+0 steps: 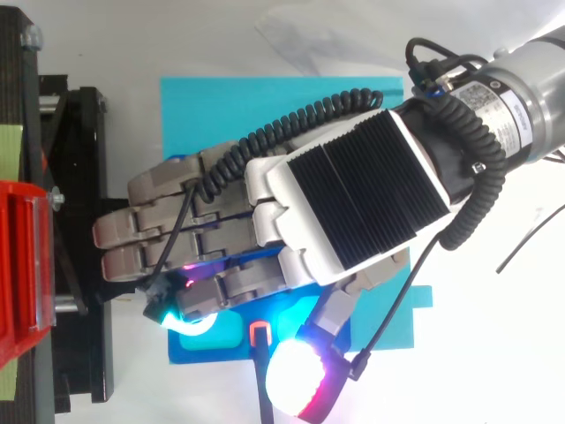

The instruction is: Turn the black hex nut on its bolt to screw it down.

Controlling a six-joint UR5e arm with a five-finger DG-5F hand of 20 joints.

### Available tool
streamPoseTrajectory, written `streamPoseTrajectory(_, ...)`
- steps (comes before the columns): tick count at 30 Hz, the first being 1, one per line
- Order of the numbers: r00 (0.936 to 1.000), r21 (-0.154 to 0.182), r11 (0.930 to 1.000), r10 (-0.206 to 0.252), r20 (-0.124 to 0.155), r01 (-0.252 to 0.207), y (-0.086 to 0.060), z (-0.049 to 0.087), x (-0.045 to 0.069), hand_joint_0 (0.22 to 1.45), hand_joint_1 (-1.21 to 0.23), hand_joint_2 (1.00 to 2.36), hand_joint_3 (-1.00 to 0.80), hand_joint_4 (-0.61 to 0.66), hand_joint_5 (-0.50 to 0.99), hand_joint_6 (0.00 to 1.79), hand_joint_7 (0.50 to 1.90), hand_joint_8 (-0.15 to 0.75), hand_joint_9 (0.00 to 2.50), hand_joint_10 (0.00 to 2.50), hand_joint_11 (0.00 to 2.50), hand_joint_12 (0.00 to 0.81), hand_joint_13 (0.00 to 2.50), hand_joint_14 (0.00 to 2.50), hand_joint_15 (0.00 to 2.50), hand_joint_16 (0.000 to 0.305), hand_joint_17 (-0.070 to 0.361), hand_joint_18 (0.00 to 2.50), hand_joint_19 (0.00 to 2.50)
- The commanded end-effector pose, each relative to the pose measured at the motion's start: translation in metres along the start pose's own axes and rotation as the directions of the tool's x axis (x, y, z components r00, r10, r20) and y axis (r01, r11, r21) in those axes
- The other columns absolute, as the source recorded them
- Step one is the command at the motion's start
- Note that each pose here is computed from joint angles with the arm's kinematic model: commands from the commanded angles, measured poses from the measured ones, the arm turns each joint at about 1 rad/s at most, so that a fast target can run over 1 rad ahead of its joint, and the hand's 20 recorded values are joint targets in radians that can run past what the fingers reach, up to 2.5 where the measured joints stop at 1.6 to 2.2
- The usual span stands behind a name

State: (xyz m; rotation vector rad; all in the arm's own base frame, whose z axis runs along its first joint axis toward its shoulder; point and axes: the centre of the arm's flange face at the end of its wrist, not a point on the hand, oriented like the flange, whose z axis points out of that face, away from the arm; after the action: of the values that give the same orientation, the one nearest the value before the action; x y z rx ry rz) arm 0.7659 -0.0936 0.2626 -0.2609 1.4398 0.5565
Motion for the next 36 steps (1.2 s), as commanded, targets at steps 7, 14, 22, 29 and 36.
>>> streamPoseTrajectory(7, 0.9999, 0.005, 1.0000, -0.007, -0.008, 0.007, -0.005, -0.005, 0.000, 0.50, -0.26, 1.00, -0.50, 0.32, -0.08, 0.80, 0.69, 0.340, 0.37, 0.00, 0.14, 0.375, 0.31, 0.00, 0.03, 0.057, 0.129, 0.28, 0.40)
streamPoseTrajectory(14, 0.9999, 0.009, 0.9999, -0.005, -0.013, 0.005, -0.009, -0.009, 0.000, 0.50, -0.27, 1.00, -0.50, 0.33, -0.08, 0.82, 0.69, 0.349, 0.40, 0.00, 0.16, 0.373, 0.33, 0.00, 0.03, 0.057, 0.128, 0.30, 0.39)
streamPoseTrajectory(22, 0.9999, 0.010, 0.9999, -0.004, -0.016, 0.005, -0.014, -0.015, -0.002, 0.51, -0.27, 1.00, -0.50, 0.32, -0.08, 0.82, 0.70, 0.353, 0.41, 0.00, 0.16, 0.371, 0.34, 0.00, 0.03, 0.057, 0.127, 0.31, 0.40)
streamPoseTrajectory(29, 0.9998, 0.020, 0.9996, -0.018, -0.012, 0.019, -0.025, -0.024, -0.005, 0.51, -0.27, 1.00, -0.50, 0.32, -0.08, 0.82, 0.70, 0.354, 0.41, 0.00, 0.16, 0.372, 0.34, 0.00, 0.04, 0.057, 0.128, 0.33, 0.41)
streamPoseTrajectory(36, 0.9995, 0.006, 0.9996, -0.029, -0.016, 0.029, -0.039, -0.039, -0.009, 0.51, -0.27, 1.00, -0.50, 0.33, -0.08, 0.82, 0.69, 0.355, 0.42, 0.00, 0.17, 0.373, 0.35, 0.00, 0.04, 0.057, 0.128, 0.33, 0.41)
